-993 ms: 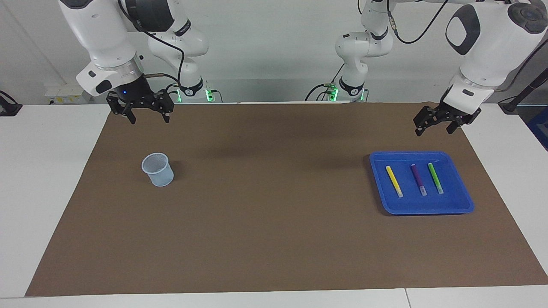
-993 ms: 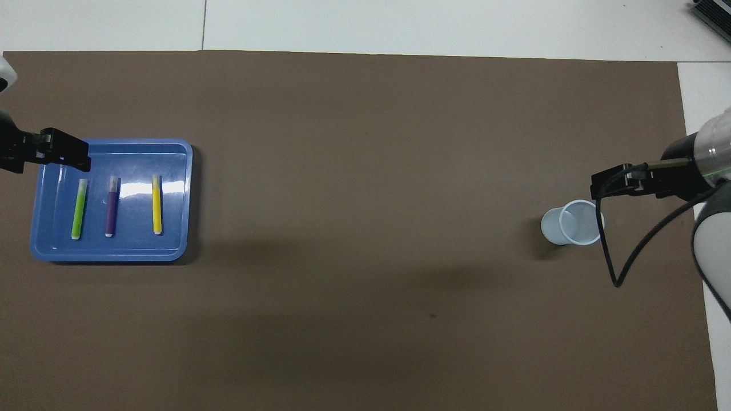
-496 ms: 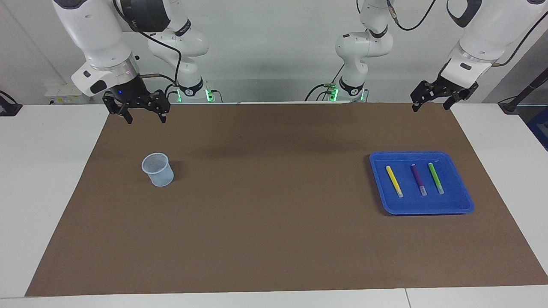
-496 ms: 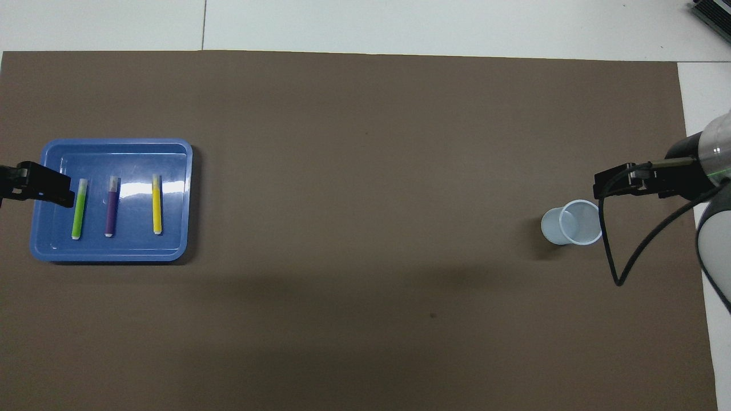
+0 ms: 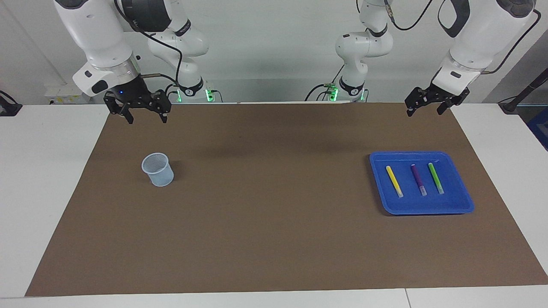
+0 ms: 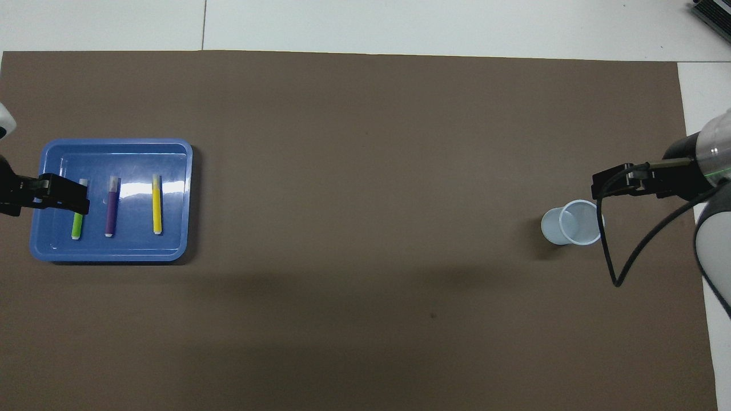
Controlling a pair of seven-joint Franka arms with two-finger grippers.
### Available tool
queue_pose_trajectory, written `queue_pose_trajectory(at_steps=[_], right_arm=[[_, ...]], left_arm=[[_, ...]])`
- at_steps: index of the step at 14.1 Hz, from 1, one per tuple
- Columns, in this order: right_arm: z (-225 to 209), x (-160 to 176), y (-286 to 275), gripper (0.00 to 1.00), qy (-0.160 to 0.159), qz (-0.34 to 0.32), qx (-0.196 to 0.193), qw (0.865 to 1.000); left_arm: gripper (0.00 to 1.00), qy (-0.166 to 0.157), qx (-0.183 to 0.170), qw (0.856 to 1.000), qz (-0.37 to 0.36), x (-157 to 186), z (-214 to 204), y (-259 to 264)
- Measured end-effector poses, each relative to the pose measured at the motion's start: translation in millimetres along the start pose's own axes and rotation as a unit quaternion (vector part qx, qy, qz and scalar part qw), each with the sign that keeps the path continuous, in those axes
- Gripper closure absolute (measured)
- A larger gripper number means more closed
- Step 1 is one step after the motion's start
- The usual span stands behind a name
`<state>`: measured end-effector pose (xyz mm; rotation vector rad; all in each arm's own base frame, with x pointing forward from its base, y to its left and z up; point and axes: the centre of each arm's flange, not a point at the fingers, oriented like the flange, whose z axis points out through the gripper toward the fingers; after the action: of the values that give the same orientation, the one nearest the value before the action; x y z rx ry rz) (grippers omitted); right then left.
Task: Right arm passes pens to left for tray arrangement
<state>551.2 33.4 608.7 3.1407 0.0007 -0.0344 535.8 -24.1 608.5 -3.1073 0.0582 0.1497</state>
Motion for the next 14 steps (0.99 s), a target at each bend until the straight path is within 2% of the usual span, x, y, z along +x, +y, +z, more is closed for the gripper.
queue_pose_trajectory(at_steps=[14], right_arm=[[0.0, -0.2, -2.5, 0.00, 0.000, -0.002, 0.000, 1.000]], left_arm=[[0.00, 0.005, -0.005, 1.000, 0.004, -5.9, -7.2, 15.5]])
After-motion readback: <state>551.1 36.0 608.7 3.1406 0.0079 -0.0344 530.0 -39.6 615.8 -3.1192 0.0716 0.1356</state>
